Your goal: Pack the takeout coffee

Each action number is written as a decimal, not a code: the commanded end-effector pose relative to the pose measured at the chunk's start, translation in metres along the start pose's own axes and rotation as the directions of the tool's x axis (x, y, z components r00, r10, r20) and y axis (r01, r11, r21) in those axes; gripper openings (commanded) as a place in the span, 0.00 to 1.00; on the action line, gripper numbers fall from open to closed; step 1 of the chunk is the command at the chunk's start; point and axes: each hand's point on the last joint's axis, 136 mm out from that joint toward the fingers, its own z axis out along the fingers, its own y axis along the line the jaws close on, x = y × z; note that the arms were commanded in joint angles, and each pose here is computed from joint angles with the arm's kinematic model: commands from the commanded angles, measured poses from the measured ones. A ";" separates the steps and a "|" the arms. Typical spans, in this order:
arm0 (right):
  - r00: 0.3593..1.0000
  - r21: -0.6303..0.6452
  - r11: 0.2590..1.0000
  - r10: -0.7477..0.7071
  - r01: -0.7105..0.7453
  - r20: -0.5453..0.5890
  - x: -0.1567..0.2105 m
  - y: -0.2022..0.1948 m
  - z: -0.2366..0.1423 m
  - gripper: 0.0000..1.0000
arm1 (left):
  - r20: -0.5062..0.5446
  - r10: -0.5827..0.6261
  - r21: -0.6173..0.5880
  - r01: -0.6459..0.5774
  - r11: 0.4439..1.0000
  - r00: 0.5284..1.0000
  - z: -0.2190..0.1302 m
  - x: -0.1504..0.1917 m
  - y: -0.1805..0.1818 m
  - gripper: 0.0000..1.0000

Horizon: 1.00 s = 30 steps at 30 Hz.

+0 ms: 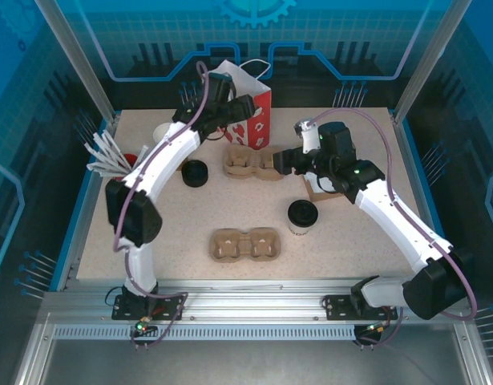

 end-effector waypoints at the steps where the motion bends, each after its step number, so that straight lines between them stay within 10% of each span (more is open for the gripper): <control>1: 0.999 -0.003 1.000 -0.028 0.028 0.030 -0.005 0.002 -0.007 0.83 | 0.021 -0.028 -0.065 0.029 0.997 0.999 0.008 -0.020 0.016 0.74; 18: 1.000 -0.023 0.999 -0.022 0.022 0.001 0.012 0.001 0.002 0.83 | 0.048 -0.153 -0.079 0.156 0.985 0.987 0.048 -0.040 0.038 0.66; 30: 1.000 -0.018 1.000 -0.019 0.019 -0.012 0.019 -0.002 0.004 0.83 | 0.038 -0.172 -0.083 0.175 0.981 0.984 0.059 -0.039 0.046 0.38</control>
